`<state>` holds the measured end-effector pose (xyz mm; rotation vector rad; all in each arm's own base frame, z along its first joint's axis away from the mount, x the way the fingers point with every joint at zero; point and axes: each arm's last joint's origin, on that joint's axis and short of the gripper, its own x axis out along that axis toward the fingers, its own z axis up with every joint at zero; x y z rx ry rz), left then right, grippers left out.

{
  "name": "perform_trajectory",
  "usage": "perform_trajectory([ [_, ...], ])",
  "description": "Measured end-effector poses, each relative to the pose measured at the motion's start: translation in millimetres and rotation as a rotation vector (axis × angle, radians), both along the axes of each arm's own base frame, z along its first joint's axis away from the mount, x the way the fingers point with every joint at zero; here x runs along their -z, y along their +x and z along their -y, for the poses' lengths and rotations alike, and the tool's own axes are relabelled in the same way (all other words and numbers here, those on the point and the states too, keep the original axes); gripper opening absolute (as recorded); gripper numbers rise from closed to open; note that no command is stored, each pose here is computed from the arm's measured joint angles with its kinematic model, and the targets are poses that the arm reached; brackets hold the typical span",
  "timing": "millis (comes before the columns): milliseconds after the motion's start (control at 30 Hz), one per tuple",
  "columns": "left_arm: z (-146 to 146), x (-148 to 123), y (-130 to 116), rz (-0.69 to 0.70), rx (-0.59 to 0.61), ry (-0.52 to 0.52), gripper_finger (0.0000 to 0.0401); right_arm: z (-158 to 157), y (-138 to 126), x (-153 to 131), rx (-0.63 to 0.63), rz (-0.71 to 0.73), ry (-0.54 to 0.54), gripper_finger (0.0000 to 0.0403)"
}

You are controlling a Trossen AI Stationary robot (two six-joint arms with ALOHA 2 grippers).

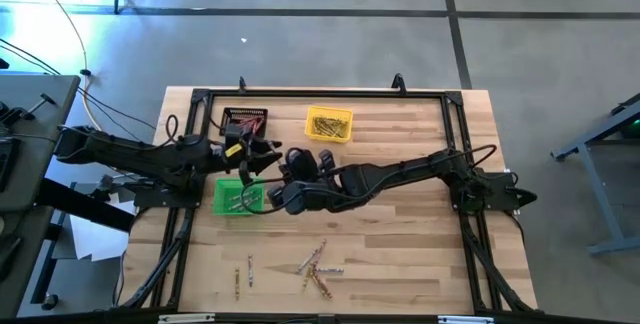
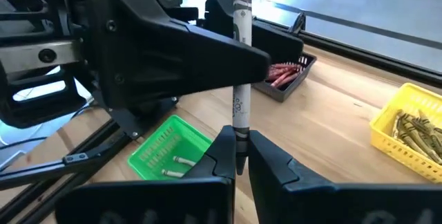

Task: Sort crayons
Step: Put the blue crayon into the green bin

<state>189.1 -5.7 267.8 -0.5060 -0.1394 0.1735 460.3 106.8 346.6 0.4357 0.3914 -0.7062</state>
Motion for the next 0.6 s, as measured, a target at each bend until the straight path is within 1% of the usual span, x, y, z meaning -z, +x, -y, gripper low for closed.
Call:
perform_trajectory([
  [133,0.8,1.9,1.9,-0.011,0.021,-0.002,0.0197,1.8,0.6,0.3,-0.001,-0.002,0.005,0.0009],
  [233,0.8,1.7,1.8,-0.010,0.020,-0.001,0.0177,2.3,0.8,0.2,0.000,-0.001,0.005,0.0009],
  [367,0.9,1.4,1.6,-0.010,0.023,0.010,0.0121,2.3,0.7,0.3,0.001,-0.002,0.005,0.0009],
  [433,1.0,1.4,1.7,-0.015,0.027,0.034,0.0083,2.8,0.5,0.8,0.002,-0.007,0.003,0.0009],
  [533,2.2,0.8,1.8,-0.011,0.064,0.051,0.0026,2.8,-0.4,2.8,0.013,-0.015,0.017,0.0010],
  [600,2.2,2.4,1.9,-0.026,0.070,0.058,0.0010,3.2,-1.7,4.7,0.022,-0.025,0.036,0.0017],
])
